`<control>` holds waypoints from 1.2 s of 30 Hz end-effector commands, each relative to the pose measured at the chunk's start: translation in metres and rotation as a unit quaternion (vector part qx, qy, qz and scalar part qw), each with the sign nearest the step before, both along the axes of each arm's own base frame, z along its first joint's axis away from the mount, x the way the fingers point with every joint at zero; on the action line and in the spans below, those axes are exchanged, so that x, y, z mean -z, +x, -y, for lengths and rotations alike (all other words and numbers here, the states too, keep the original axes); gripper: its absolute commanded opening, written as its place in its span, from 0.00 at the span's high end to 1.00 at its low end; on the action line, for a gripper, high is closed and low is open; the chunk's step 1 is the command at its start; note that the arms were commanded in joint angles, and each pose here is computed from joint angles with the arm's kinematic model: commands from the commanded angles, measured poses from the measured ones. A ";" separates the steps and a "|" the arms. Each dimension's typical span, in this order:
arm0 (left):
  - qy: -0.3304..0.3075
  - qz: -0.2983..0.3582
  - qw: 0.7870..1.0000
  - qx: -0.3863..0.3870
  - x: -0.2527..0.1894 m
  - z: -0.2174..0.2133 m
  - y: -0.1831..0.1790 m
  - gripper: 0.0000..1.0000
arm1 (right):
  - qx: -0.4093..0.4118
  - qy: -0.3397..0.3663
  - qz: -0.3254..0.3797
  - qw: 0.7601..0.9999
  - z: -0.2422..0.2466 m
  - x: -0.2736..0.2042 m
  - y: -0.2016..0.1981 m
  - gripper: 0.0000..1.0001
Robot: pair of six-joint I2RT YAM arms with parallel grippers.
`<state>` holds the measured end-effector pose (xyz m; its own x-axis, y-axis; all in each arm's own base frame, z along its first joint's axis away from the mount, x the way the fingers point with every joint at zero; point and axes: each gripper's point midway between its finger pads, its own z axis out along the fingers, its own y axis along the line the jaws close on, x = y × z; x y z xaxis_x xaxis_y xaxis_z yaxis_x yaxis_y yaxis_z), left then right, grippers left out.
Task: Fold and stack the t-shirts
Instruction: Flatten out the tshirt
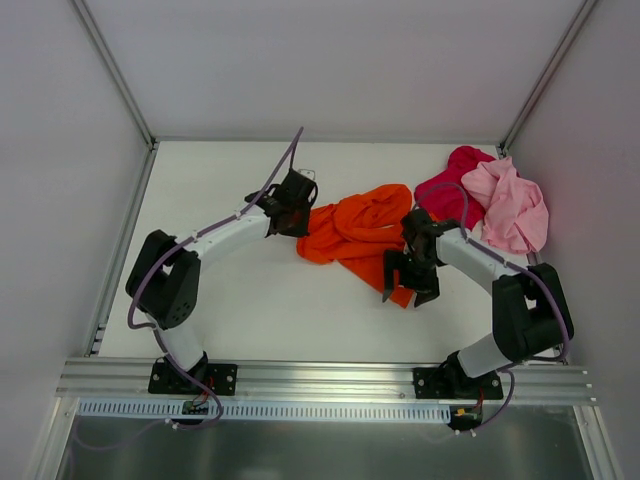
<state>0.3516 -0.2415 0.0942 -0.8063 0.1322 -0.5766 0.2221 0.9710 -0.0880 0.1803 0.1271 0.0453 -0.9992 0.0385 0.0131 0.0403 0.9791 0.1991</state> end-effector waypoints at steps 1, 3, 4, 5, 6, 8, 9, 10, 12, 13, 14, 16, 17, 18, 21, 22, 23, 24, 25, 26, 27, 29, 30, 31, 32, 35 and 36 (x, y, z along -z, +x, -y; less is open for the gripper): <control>0.008 0.021 1.000 -0.009 -0.019 -0.013 -0.002 1.00 | -0.009 -0.017 0.025 0.999 0.000 -0.005 0.022 0.13; 0.008 0.024 1.000 -0.010 -0.023 -0.014 -0.002 1.00 | -0.016 -0.026 0.028 0.999 0.001 -0.006 0.027 0.13; 0.009 0.024 1.000 -0.009 -0.023 -0.015 -0.003 1.00 | -0.016 -0.029 0.030 0.999 0.002 -0.007 0.029 0.13; 0.010 0.026 1.000 -0.011 -0.025 -0.016 -0.003 1.00 | -0.018 -0.031 0.031 0.999 0.003 -0.008 0.030 0.13; 0.011 0.026 1.000 -0.010 -0.025 -0.016 -0.004 1.00 | -0.017 -0.036 0.029 0.999 0.004 -0.008 0.030 0.13; 0.011 0.028 1.000 -0.009 -0.028 -0.018 -0.004 1.00 | -0.017 -0.046 0.035 0.998 0.007 -0.006 0.033 0.14; 0.010 0.029 0.999 -0.009 -0.030 -0.018 -0.005 1.00 | -0.015 -0.053 0.032 0.998 0.009 -0.004 0.033 0.16; 0.010 0.029 0.999 -0.009 -0.030 -0.018 -0.005 1.00 | -0.013 -0.062 0.032 0.997 0.012 -0.001 0.033 0.16; 0.010 0.030 0.999 -0.008 -0.031 -0.019 -0.006 1.00 | -0.009 -0.067 0.026 0.997 0.013 0.002 0.032 0.18; 0.010 0.032 0.999 -0.008 -0.033 -0.019 -0.006 1.00 | -0.008 -0.074 0.020 0.997 0.015 0.006 0.032 0.18; 0.010 0.032 0.999 -0.007 -0.034 -0.020 -0.007 1.00 | -0.007 -0.078 0.016 0.997 0.016 0.007 0.031 0.18; 0.010 0.033 0.999 -0.008 -0.036 -0.021 -0.007 1.00 | -0.004 -0.090 0.002 0.996 0.019 0.012 0.027 0.19; 0.011 0.034 0.999 -0.007 -0.036 -0.021 -0.008 1.00 | -0.004 -0.092 -0.003 0.996 0.020 0.013 0.025 0.19; 0.010 0.036 0.999 -0.008 -0.038 -0.022 -0.007 1.00 | -0.005 -0.091 -0.006 0.996 0.019 0.014 0.024 0.19; 0.007 0.040 0.999 -0.008 -0.042 -0.023 -0.006 1.00 | -0.003 -0.088 -0.016 0.996 0.018 0.019 0.021 0.21; 0.008 0.039 0.999 -0.009 -0.042 -0.024 -0.006 1.00 | -0.002 -0.090 -0.018 0.996 0.018 0.020 0.021 0.22; 0.008 0.039 0.999 -0.008 -0.043 -0.023 -0.007 1.00 | -0.001 -0.089 -0.022 0.996 0.017 0.022 0.020 0.25; 0.006 0.041 0.999 -0.009 -0.045 -0.024 -0.006 1.00 | -0.001 -0.089 -0.027 0.996 0.017 0.024 0.019 0.28; 0.008 0.041 0.999 -0.010 -0.045 -0.025 -0.006 1.00 | 0.000 -0.088 -0.030 0.996 0.017 0.024 0.018 0.33; 0.009 0.041 0.999 -0.011 -0.044 -0.026 -0.006 1.00 | 0.000 -0.089 -0.035 0.995 0.016 0.026 0.018 0.37; 0.008 0.042 0.999 -0.011 -0.046 -0.026 -0.006 1.00 | 0.000 -0.086 -0.036 0.996 0.016 0.027 0.017 0.48; 0.008 0.045 0.999 -0.013 -0.047 -0.028 -0.006 1.00 | 0.001 -0.085 -0.041 0.996 0.015 0.029 0.016 0.62; 0.008 0.045 0.999 -0.014 -0.047 -0.029 -0.007 1.00 | 0.001 -0.085 -0.043 0.995 0.015 0.030 0.016 0.67; 0.009 0.045 0.999 -0.014 -0.048 -0.030 -0.007 1.00 | 0.000 -0.085 -0.043 0.995 0.014 0.029 0.016 0.73; 0.008 0.045 0.999 -0.015 -0.048 -0.031 -0.007 1.00 | 0.002 -0.085 -0.045 0.995 0.014 0.030 0.016 0.87; 0.009 0.043 0.999 -0.018 -0.046 -0.034 -0.009 1.00 | -0.002 -0.084 -0.044 0.995 0.014 0.028 0.017 0.99; 0.008 0.045 0.999 -0.020 -0.048 -0.035 -0.009 1.00 | -0.005 -0.081 -0.040 0.996 0.012 0.027 0.018 0.99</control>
<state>0.3423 -0.2201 0.1252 -0.7836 0.1142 -0.6107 0.2005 0.9768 -0.0746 0.1977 0.1121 0.0143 -0.9955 0.0455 0.0832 0.0484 0.9983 0.0334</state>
